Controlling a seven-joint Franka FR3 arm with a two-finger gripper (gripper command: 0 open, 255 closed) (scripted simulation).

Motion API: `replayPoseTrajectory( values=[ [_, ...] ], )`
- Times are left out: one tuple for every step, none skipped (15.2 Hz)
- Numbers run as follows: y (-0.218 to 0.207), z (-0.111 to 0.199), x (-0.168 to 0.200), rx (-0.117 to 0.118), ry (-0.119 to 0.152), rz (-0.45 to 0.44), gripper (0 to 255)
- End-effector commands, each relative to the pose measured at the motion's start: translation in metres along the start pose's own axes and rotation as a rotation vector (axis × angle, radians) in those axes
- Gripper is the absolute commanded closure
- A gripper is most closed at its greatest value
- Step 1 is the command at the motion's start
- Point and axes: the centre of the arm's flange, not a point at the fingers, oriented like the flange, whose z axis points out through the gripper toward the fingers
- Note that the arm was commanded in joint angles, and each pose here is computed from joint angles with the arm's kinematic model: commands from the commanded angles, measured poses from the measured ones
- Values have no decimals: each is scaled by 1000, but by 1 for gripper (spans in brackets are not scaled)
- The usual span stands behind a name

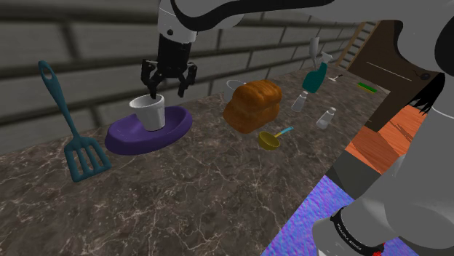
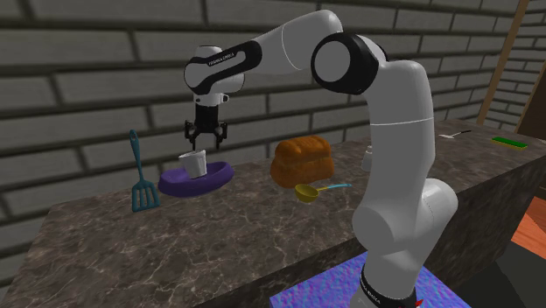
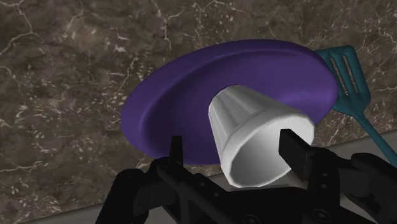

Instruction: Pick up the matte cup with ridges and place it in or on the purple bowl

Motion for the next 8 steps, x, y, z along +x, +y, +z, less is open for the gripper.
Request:
replayPoseTrajectory(
  values=[
    [0,0,0,0,0,0,0],
    [0,0,0,0,0,0,0],
    [0,0,0,0,0,0,0],
    [0,-13,0,0,0,0,0],
    [0,-26,0,0,0,0,0],
    [0,-40,0,0,0,0,0],
    [0,-50,0,0,0,0,0],
    [0,-50,0,0,0,0,0]
  ],
)
